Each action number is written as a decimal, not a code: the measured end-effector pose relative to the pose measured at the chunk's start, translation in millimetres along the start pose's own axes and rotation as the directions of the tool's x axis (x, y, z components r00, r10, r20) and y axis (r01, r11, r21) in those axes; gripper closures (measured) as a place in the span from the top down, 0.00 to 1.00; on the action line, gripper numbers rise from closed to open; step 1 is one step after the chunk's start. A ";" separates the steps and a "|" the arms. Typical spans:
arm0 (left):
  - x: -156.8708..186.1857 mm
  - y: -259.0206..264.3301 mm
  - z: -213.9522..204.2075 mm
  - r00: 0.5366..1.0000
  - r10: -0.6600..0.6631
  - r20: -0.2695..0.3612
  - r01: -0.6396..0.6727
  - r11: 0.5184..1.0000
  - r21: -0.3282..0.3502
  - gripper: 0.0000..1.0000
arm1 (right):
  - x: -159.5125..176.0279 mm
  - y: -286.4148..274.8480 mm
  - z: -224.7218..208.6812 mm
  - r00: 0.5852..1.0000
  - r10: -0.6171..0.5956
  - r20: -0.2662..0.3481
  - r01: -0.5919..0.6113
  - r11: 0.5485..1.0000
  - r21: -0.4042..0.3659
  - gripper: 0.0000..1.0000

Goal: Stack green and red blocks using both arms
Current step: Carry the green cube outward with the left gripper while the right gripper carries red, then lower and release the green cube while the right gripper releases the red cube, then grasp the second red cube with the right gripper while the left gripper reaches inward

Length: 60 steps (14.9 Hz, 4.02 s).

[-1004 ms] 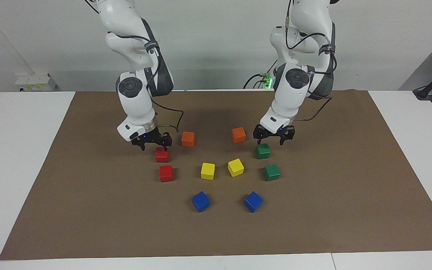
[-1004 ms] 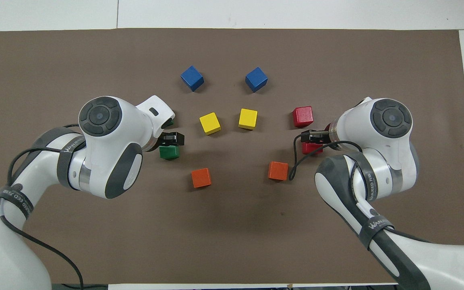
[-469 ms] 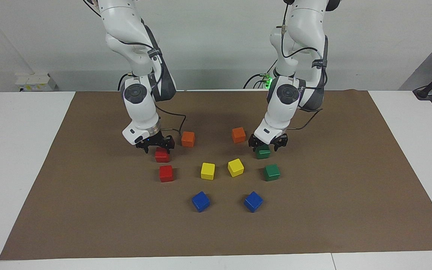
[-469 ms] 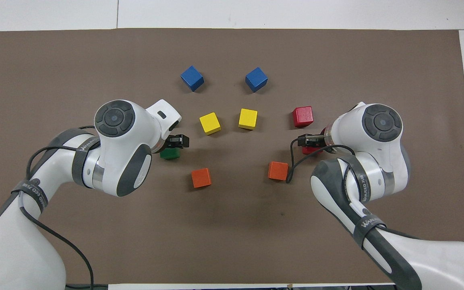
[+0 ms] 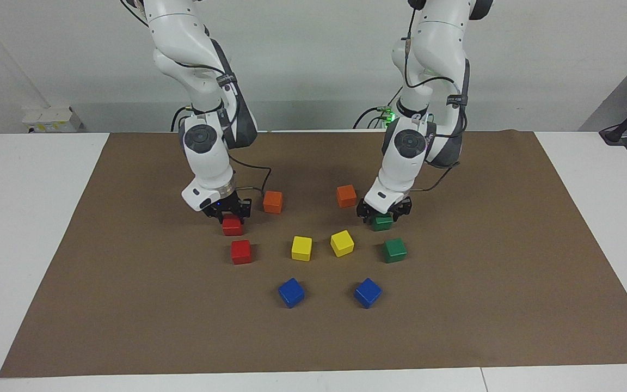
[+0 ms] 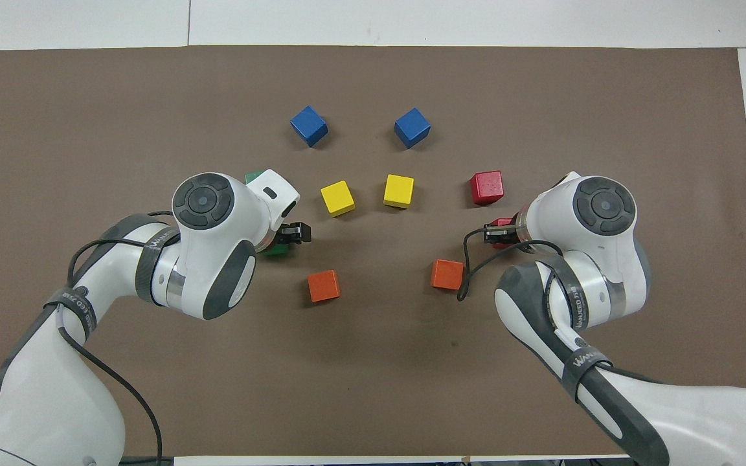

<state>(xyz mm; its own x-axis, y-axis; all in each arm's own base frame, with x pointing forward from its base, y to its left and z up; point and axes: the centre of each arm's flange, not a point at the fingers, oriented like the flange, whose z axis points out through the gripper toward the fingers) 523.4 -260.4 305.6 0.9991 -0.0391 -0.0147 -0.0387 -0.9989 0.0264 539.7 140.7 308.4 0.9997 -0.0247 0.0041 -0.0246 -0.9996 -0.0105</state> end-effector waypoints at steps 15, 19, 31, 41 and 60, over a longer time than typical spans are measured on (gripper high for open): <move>14.8 -42.2 -57.3 0.997 -0.067 -0.024 0.067 0.998 0.006 0.55 | 66.7 169.4 -31.8 0.985 -0.172 0.020 0.173 0.984 -0.038 0.55; 18.8 -138.8 -154.0 0.988 -0.143 -0.051 0.142 0.990 -0.008 0.55 | 62.2 167.0 -23.5 0.984 -0.177 0.024 0.177 0.983 -0.035 0.55; -9.7 -311.2 -114.8 0.999 -0.022 -0.046 0.022 1.000 0.006 0.55 | 53.0 178.8 -8.1 0.987 -0.158 0.027 0.159 0.987 -0.034 0.55; -8.6 -341.0 -34.2 0.999 -0.019 -0.036 0.019 1.000 0.013 0.55 | 51.0 179.7 -4.3 0.988 -0.151 0.022 0.152 0.988 -0.035 0.67; -10.6 -351.4 -3.4 0.999 0.022 -0.034 -0.021 1.000 0.014 1.00 | 93.6 -5.1 -97.0 0.998 -0.066 -0.002 0.066 0.997 -0.035 1.00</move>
<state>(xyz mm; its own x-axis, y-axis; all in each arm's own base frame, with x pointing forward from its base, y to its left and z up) 526.4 91.2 299.8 0.9980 -0.0600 0.0197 -0.0602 -0.9981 0.0131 633.0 142.5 405.8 0.9991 0.0413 0.0068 0.0411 -0.9988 0.0249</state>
